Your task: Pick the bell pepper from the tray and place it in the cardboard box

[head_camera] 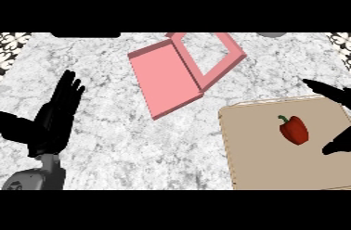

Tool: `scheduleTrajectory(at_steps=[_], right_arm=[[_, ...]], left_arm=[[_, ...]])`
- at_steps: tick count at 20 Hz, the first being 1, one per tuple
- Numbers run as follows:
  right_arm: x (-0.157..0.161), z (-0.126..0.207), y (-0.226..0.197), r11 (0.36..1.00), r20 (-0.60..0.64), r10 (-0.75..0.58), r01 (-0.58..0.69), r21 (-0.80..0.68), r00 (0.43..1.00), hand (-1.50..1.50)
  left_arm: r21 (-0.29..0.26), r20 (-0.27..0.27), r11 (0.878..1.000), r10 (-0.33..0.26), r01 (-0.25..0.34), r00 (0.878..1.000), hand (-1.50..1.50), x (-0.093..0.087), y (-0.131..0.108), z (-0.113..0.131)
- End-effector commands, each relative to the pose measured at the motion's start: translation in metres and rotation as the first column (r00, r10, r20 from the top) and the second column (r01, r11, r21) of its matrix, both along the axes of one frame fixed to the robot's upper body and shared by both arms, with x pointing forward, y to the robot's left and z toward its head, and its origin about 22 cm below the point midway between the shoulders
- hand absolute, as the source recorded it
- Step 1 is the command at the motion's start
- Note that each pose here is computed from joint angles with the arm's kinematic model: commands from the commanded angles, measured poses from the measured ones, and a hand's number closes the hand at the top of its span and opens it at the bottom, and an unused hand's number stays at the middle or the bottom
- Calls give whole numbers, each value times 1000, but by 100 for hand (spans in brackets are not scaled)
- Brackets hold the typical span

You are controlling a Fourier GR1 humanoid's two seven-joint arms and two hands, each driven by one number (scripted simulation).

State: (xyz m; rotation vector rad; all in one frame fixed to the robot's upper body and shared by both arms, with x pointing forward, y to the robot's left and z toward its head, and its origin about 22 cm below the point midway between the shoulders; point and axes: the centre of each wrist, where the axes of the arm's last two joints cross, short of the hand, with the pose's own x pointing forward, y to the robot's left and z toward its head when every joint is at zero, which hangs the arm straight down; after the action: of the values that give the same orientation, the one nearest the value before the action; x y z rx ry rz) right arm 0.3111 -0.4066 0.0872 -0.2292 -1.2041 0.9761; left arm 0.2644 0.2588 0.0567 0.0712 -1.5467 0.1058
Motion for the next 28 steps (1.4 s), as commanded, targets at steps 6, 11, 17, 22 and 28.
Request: scheduleTrajectory(at_steps=[6, 11, 17, 22, 28], right_arm=[[4, -5, 0, 999, 6, -14, 14, -40, 1000, -150], [-5, -29, 9, 1000, -20, 6, -6, -25, 1000, -150], [4, -35, 34, 999, -29, 18, -19, -38, 999, -150], [10, -49, 28, 999, -43, 17, -18, -35, 999, -150], [0, -49, 11, 998, -41, 33, -35, -48, 999, -150]], left_arm=[[-8, -10, 1000, 8, -8, 1000, 0, -13, -8, 10], [-13, 4, 1000, -6, 6, 1000, 0, -3, -3, -3], [-15, 4, 1000, 0, 0, 1000, 0, -22, -9, 5], [-4, -2, 1000, -3, 3, 1000, 0, -12, 5, -14], [-10, 17, 1000, 1, 0, 1000, 0, 9, -5, 1]])
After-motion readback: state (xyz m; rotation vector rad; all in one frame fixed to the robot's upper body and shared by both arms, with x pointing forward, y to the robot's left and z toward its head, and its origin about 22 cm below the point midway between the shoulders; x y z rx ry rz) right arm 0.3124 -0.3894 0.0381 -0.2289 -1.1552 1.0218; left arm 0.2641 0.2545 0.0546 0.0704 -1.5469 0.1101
